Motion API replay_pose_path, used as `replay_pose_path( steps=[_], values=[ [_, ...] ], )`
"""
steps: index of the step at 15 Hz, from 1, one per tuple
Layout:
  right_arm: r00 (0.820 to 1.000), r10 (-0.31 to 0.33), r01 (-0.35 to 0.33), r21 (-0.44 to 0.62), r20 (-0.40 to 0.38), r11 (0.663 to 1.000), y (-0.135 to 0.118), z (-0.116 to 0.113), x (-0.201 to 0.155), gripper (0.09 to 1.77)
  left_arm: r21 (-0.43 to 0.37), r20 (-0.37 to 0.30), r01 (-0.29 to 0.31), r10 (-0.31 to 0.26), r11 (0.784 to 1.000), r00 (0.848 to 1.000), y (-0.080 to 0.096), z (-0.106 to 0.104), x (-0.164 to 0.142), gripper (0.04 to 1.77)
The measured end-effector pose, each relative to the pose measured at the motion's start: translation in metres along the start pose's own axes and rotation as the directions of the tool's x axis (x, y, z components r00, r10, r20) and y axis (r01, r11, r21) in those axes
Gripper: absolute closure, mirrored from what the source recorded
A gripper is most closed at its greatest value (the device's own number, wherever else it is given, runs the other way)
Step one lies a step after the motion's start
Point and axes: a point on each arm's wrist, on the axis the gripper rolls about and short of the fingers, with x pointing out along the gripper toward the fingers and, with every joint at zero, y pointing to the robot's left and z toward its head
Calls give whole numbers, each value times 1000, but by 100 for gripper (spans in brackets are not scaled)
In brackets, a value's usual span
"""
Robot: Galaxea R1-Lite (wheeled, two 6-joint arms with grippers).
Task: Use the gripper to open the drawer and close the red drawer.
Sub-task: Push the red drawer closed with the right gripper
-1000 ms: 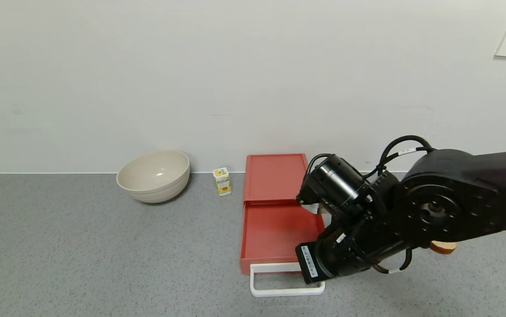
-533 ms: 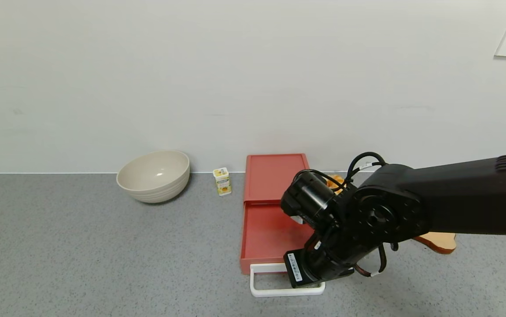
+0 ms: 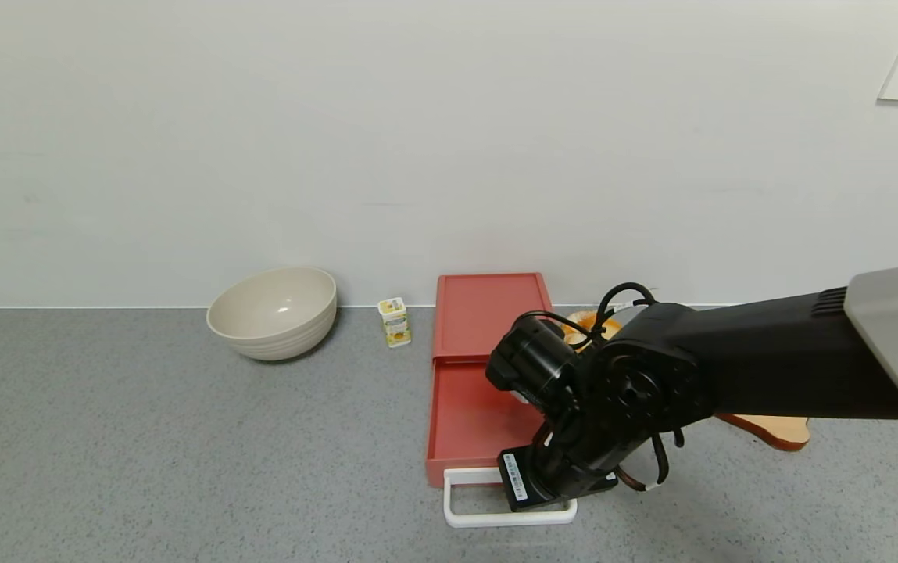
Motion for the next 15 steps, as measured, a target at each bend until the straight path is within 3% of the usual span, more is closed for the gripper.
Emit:
replay_pose_path(
  steps=[15],
  values=[
    [998,-5,4,6,59,1000,5,21,12,174,0,0,0,0,1000,1000,0,0,0,9]
  ],
)
